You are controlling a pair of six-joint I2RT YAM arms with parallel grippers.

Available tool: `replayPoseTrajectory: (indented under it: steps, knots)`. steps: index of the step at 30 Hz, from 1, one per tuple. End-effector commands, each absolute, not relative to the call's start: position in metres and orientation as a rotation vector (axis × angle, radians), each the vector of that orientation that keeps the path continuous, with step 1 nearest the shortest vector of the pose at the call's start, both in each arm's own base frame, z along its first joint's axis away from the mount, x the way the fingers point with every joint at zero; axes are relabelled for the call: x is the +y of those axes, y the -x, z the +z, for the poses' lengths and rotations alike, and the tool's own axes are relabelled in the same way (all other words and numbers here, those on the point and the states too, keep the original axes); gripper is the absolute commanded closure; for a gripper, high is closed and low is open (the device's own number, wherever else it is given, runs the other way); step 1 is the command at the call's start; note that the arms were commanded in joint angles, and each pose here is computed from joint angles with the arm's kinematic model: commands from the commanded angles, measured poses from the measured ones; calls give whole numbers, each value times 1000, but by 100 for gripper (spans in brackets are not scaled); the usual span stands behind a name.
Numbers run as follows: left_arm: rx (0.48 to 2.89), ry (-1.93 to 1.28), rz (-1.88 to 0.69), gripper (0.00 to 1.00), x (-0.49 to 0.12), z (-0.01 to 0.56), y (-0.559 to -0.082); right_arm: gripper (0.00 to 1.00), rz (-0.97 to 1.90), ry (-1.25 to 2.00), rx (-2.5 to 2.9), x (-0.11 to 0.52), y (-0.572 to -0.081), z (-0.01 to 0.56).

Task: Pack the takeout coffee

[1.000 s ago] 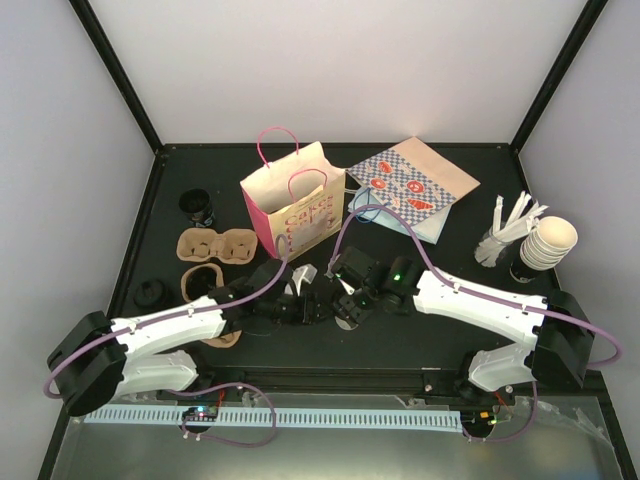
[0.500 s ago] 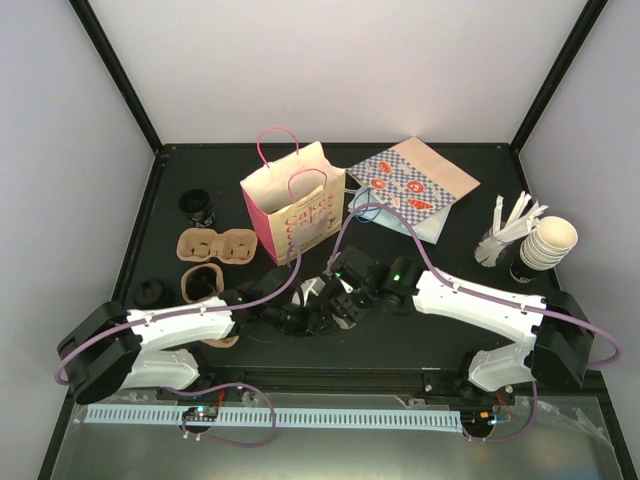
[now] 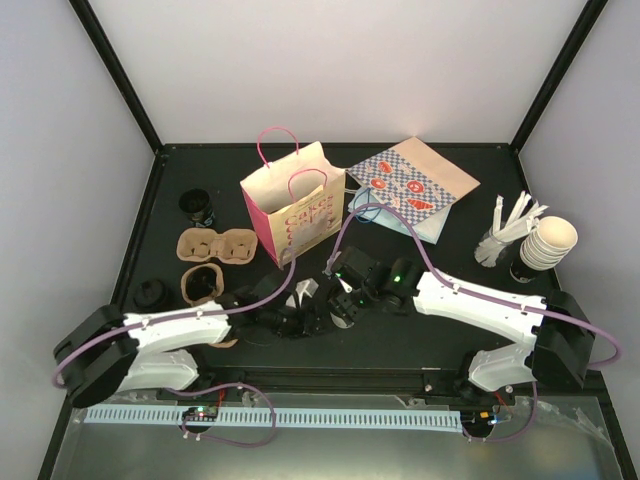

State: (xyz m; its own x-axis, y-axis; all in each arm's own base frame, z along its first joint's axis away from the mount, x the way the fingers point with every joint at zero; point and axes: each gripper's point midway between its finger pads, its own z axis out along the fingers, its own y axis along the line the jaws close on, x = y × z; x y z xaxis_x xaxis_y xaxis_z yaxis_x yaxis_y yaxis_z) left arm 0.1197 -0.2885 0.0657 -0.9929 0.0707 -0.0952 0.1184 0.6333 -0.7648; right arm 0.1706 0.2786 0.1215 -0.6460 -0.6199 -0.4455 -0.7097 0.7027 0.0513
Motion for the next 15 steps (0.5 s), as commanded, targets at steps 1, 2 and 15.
replayPoseTrajectory:
  steps: [1,2,15]
  knots:
    - [2671,-131,-1286,56,-282,93,-135,29,233,1101,2694,255,-144,78]
    - [2652,-122,-1288,55,-279,98,-138,29,233,1106,2695,255,-143,77]
    - [2503,-73,-1352,55,-253,135,-174,29,343,1237,2609,269,-136,89]
